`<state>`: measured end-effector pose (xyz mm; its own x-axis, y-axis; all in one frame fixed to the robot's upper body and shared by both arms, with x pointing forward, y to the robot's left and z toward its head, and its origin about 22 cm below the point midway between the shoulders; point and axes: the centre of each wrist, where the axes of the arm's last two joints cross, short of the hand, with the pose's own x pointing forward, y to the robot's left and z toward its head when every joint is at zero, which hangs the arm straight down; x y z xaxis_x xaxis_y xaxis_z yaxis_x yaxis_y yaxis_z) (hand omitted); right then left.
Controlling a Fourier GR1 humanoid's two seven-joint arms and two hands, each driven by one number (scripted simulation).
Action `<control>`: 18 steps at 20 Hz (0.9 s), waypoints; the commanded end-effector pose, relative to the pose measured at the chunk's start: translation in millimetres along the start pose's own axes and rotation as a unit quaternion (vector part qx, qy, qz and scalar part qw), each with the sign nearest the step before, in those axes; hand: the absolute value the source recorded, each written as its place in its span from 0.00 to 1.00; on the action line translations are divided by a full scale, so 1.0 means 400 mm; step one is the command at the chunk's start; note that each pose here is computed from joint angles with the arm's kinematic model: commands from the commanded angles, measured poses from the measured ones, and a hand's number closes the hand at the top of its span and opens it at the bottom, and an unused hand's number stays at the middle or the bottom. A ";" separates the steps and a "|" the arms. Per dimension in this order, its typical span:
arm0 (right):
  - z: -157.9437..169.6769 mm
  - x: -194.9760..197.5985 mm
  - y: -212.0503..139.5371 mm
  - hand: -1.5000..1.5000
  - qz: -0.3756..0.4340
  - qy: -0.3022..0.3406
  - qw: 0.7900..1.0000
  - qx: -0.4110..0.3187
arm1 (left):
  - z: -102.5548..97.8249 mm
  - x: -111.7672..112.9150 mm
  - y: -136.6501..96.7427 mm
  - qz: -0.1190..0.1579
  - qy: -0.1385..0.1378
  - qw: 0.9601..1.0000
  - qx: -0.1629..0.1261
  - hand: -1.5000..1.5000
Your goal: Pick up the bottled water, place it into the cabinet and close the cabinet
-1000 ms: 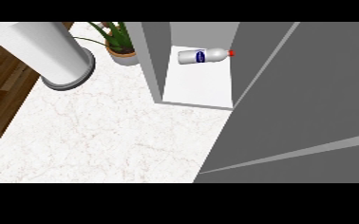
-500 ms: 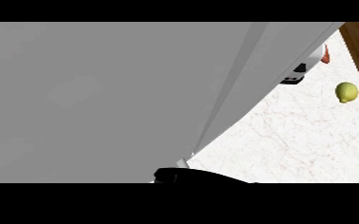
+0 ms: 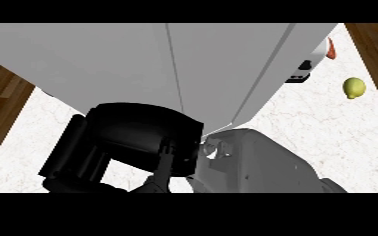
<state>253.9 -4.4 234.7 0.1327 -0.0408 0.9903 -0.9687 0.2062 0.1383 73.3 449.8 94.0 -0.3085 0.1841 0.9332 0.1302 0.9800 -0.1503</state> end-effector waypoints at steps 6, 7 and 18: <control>0.025 -0.064 -0.145 1.00 -0.075 0.012 0.996 -0.039 | 0.071 0.055 0.014 -0.006 0.004 1.000 0.021 0.00; 0.025 -0.061 -0.173 1.00 -0.082 0.006 0.995 -0.050 | 0.102 0.004 0.014 0.002 0.008 1.000 0.020 0.00; 0.083 -0.067 -0.348 1.00 -0.037 -0.054 0.988 -0.137 | 0.079 0.023 0.002 0.003 0.007 1.000 0.012 0.00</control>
<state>360.2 -48.2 188.1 0.2334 -0.1220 0.9647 -0.8842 0.3862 0.2628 42.2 456.9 94.6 -0.2972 0.1752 0.9386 0.0873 0.9839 -0.1561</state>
